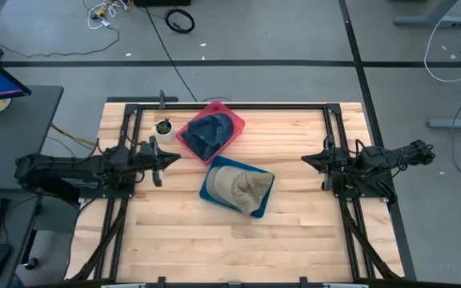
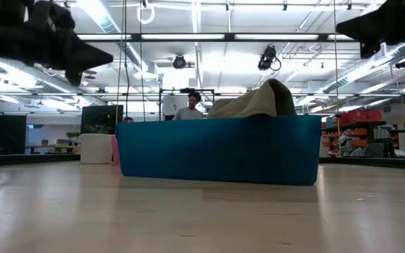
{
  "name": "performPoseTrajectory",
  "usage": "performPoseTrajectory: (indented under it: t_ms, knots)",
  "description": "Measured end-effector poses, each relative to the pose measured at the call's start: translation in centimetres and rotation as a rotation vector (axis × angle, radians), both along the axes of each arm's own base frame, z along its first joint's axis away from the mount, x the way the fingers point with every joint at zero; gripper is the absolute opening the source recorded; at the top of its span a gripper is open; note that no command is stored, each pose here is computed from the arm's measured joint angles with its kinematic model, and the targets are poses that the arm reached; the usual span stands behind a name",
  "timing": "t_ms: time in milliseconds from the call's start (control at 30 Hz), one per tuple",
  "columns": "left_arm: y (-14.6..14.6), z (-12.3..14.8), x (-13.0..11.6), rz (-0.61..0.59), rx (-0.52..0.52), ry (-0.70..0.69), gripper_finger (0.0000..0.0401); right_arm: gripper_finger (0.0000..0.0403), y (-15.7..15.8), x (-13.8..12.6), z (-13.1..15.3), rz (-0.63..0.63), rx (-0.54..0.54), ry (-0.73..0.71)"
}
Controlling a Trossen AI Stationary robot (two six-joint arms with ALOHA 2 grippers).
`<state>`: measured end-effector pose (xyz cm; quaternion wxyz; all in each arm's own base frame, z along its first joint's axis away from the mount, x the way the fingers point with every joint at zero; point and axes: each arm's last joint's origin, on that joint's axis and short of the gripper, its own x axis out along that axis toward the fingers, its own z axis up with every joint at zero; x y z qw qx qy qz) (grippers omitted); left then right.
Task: Pick & Place hat
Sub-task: Return to Home Position
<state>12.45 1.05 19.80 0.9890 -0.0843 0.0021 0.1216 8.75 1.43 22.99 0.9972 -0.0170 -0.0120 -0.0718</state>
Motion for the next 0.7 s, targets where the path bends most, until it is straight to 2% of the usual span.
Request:
performPoseTrajectory:
  t_ms: [200, 400, 500, 700]
  knots:
    - [0.4, -1.9, -1.0, 0.034, 0.003, -0.065, 0.0005, 0.0009, -0.3, -0.7, -1.5, -0.014, 0.016, -0.044]
    - [0.5, -1.8, -1.6, 0.054, 0.044, -0.106, 0.0005, 0.0009, -0.3, -0.6, -2.3, -0.021, 0.011, -0.001]
    - [0.6, -1.7, -1.7, 0.064, 0.065, -0.106, 0.0005, 0.0009, -0.3, -0.6, -2.5, -0.021, 0.010, 0.027]
    - [0.7, -2.6, -1.7, 0.060, 0.031, -0.049, 0.0005, 0.0009, -0.3, -0.7, -3.0, -0.023, 0.039, 0.065]
